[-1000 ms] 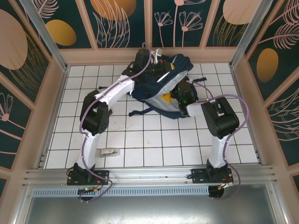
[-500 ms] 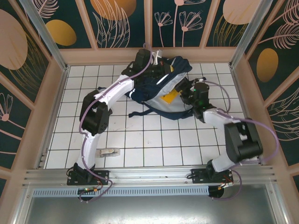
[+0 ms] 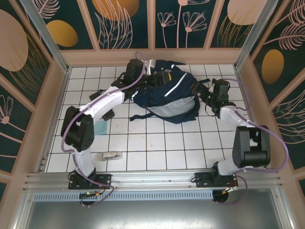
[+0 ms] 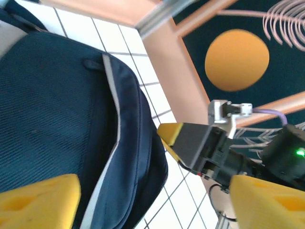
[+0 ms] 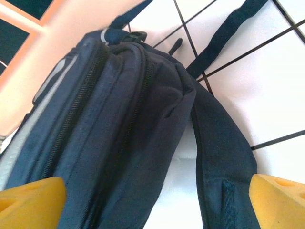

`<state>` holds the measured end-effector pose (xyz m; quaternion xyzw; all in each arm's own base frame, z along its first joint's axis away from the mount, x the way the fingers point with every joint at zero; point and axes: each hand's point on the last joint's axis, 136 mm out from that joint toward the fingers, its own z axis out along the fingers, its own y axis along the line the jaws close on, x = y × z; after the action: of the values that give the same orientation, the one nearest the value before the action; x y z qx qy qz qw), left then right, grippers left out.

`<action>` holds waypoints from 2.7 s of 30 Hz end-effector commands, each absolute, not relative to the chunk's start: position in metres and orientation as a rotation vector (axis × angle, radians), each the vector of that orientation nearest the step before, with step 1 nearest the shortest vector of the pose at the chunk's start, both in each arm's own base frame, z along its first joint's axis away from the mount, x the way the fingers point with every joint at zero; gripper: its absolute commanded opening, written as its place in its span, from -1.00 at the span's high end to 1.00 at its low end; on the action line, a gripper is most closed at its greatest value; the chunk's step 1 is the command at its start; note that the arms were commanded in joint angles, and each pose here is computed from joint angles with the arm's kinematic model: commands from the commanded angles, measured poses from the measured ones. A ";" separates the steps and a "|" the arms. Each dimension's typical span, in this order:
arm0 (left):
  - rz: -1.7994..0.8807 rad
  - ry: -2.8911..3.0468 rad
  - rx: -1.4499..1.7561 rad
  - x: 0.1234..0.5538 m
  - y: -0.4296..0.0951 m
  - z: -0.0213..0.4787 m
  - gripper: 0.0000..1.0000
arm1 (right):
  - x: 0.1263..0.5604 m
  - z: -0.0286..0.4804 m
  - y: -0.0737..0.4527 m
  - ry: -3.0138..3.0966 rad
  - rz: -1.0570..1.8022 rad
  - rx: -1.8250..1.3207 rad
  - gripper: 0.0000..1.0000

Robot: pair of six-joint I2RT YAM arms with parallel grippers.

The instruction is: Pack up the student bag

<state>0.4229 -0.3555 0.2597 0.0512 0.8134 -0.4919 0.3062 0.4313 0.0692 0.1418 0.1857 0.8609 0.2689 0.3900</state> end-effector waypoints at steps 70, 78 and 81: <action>-0.861 2.249 -0.472 0.478 -0.233 0.081 -0.63 | 0.519 0.058 0.093 2.213 1.127 0.373 -0.38; -0.799 2.251 -0.470 0.478 -0.216 0.082 -0.61 | 0.514 0.064 0.121 2.155 1.287 0.350 0.76; -0.785 2.233 -0.483 0.488 -0.206 0.086 -0.62 | 0.502 0.086 0.123 2.115 1.323 0.341 1.00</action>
<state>0.4623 -0.2358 0.0742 -0.1575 0.8765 -0.3321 0.3109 0.5121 0.1053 0.0524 0.1625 0.8215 0.4595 0.2960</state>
